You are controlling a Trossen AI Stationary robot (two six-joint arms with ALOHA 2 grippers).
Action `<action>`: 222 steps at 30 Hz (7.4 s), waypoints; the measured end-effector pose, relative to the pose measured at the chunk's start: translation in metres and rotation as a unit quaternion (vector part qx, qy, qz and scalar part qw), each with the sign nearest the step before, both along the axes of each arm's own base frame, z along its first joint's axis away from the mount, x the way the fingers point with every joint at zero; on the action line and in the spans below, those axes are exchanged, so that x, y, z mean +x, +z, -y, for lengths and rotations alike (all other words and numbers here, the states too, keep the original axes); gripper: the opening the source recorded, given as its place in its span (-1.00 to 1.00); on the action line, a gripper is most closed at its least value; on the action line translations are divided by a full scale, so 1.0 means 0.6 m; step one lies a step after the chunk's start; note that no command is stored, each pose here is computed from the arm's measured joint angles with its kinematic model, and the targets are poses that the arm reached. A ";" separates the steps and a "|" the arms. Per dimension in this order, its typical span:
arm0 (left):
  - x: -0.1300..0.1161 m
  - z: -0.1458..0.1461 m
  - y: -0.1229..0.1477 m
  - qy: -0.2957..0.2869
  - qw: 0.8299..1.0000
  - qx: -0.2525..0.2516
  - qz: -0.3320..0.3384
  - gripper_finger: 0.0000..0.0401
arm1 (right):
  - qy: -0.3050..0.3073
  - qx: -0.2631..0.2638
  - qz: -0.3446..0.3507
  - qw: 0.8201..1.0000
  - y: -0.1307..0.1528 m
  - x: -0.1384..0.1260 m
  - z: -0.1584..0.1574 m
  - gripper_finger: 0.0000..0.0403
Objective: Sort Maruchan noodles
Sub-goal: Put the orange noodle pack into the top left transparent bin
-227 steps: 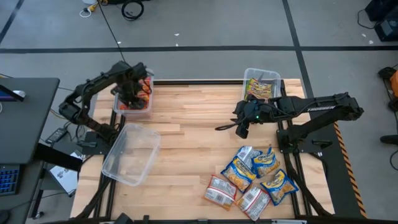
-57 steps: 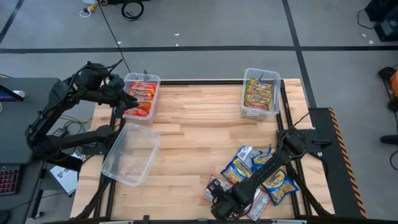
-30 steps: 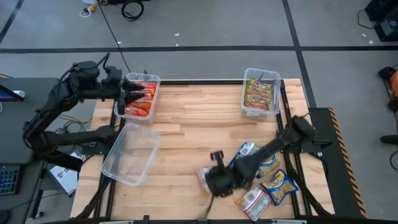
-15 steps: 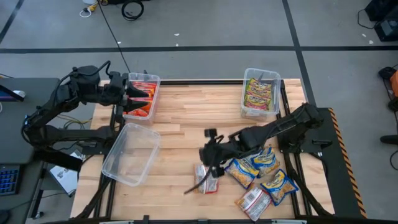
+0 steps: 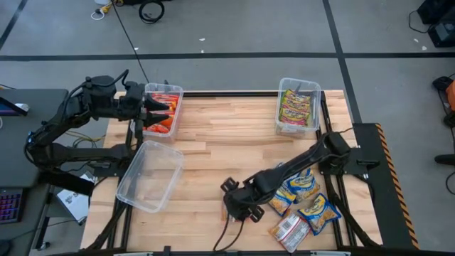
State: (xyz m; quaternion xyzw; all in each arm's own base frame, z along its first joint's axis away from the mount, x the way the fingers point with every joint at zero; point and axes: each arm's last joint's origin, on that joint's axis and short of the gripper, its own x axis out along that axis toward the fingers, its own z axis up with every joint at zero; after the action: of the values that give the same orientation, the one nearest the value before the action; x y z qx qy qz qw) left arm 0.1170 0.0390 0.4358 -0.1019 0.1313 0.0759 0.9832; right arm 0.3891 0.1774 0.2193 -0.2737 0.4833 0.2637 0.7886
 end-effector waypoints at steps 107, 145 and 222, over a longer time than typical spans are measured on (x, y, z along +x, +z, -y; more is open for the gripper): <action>0.285 -0.099 -0.203 0.278 0.958 0.036 0.066 0.55 | -0.628 0.322 0.370 0.604 0.295 -0.059 0.502 -0.92; 0.261 -0.120 -0.135 0.315 0.947 -0.042 0.052 -0.43 | -0.559 0.350 0.408 0.631 0.333 -0.079 0.508 -0.19; 0.036 -0.058 -0.204 0.654 0.357 -0.665 0.060 -0.45 | -0.480 0.200 0.120 0.846 0.271 -0.305 0.353 0.03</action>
State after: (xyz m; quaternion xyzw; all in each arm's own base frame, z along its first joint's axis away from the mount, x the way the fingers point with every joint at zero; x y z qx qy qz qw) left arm 0.1388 0.0736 0.3133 -0.7804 -0.0281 0.5763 0.2410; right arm 0.2062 -0.0344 0.3816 0.1261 0.3926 -0.0920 0.9063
